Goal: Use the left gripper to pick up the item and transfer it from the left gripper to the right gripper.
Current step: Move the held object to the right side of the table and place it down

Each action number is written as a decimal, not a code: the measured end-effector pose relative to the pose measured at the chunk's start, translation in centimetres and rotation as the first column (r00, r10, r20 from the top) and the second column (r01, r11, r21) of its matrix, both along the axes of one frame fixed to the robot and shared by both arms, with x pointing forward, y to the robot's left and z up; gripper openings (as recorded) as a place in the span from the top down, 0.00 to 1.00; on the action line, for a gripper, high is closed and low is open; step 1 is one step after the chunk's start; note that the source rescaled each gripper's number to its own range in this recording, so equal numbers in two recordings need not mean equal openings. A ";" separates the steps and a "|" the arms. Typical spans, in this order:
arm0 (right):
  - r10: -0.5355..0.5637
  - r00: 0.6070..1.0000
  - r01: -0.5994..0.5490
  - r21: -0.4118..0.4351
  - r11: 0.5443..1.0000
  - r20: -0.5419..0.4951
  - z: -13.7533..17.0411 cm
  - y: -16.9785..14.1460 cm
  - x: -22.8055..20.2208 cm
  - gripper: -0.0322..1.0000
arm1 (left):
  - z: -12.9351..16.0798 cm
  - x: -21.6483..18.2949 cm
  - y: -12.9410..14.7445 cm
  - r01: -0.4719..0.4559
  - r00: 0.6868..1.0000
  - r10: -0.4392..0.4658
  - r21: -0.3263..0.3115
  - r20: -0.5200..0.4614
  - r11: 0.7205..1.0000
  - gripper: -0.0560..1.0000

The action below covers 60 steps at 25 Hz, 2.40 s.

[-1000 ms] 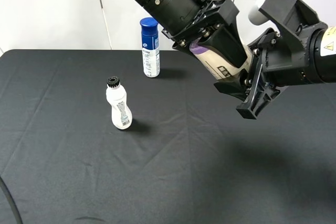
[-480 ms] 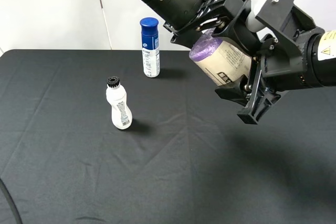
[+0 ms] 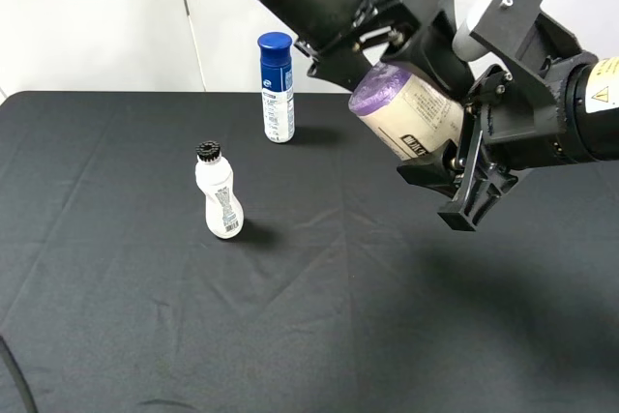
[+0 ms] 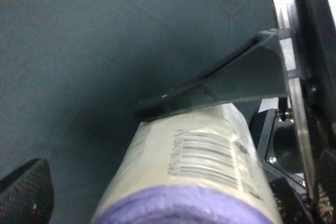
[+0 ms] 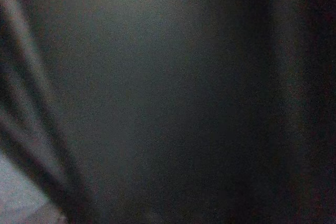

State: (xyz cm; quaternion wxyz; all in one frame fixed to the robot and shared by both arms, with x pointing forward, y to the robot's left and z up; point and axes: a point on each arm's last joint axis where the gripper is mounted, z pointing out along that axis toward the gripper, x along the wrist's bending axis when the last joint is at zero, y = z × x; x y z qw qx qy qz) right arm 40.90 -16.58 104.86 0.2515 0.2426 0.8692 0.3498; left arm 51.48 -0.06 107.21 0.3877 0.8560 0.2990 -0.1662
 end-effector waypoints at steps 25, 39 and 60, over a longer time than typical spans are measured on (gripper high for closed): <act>0.000 1.000 0.000 0.000 1.000 0.000 0.0 0.0 0.0 0.95 | 7.8 0.2 10.5 -0.138 0.984 0.131 0.048 0.122 0.989 0.01; 0.000 1.000 0.000 0.001 1.000 0.001 0.0 0.0 0.0 0.95 | 13.8 -6.2 17.1 -0.321 0.913 0.236 0.229 0.332 0.919 0.00; -0.014 1.000 0.014 0.017 1.000 -0.013 0.0 0.0 0.0 0.95 | 12.0 -19.5 26.5 -0.638 0.713 0.471 0.204 0.519 0.742 0.00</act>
